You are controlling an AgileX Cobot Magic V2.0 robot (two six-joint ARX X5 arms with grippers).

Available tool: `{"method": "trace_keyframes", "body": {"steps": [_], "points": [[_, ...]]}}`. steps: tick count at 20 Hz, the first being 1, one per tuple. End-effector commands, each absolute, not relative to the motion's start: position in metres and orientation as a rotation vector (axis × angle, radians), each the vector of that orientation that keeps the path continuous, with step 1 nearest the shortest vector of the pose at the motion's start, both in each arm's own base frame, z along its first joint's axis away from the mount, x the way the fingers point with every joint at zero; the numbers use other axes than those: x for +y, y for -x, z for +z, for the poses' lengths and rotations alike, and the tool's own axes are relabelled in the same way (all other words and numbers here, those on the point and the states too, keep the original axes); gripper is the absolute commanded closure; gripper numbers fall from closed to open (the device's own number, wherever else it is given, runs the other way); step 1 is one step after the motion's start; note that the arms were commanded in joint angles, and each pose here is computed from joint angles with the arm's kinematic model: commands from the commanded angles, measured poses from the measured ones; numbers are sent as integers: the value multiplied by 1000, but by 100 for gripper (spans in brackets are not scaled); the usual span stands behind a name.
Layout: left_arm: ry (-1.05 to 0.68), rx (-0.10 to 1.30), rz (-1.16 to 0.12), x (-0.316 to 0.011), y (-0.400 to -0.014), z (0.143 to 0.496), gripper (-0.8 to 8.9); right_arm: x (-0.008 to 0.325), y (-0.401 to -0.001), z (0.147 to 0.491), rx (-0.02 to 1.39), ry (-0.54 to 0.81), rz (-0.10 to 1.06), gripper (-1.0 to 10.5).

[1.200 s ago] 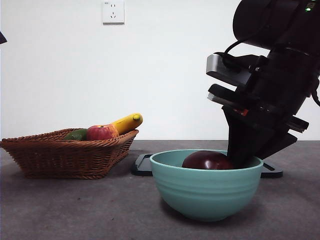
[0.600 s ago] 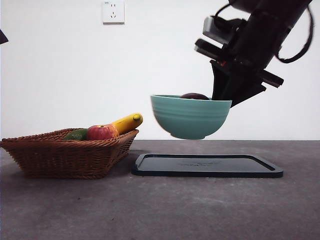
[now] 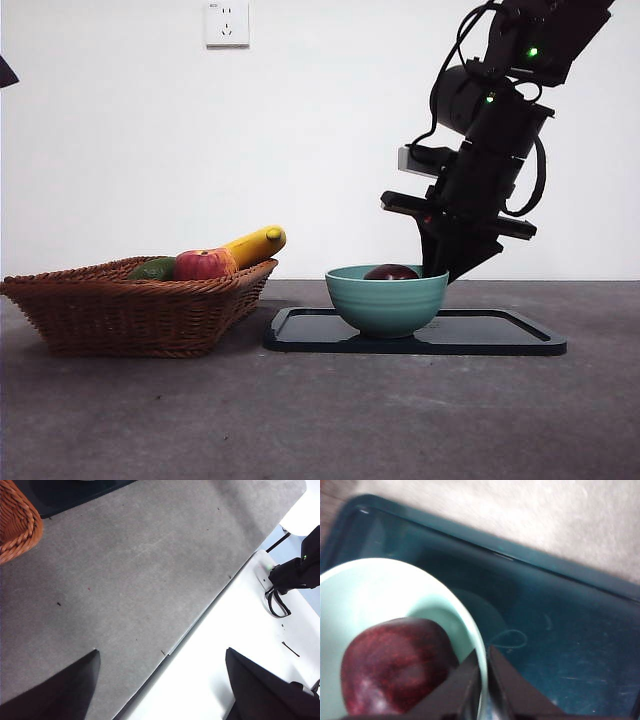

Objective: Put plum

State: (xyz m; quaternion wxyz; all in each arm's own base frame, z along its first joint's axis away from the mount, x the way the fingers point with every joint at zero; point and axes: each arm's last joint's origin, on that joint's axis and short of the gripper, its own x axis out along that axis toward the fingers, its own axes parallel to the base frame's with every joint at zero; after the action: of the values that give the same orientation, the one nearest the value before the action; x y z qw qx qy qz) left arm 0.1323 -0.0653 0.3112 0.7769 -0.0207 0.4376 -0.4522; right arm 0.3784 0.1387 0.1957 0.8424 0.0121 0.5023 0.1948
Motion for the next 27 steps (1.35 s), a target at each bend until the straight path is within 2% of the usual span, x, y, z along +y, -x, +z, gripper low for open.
{"method": "trace_keyframes", "body": {"steps": [1, 5, 7, 9, 13, 17, 20, 23, 27], "points": [[34, 926, -994, -67, -134, 314, 412, 141, -384, 196, 1045, -20, 417, 940], [33, 925, -994, -67, -134, 314, 412, 140, -382, 195, 1069, -18, 412, 916], [33, 926, -994, -67, -134, 314, 412, 140, -382, 196, 1069, -32, 404, 745], [33, 926, -994, -67, -134, 314, 412, 138, -380, 204, 1051, -34, 400, 730], [33, 925, -994, -67, -134, 314, 412, 120, -359, 268, 903, -33, 359, 731], [33, 925, -994, -67, -134, 314, 412, 102, -298, 341, 806, -41, 440, 731], [33, 925, -994, -67, -134, 314, 412, 90, -258, 370, 789, -47, 465, 731], [33, 925, -994, -67, -134, 314, 412, 83, -224, 373, 794, -67, 530, 731], [33, 925, -994, -67, -134, 314, 412, 78, -181, 347, 819, -56, 583, 731]]}}
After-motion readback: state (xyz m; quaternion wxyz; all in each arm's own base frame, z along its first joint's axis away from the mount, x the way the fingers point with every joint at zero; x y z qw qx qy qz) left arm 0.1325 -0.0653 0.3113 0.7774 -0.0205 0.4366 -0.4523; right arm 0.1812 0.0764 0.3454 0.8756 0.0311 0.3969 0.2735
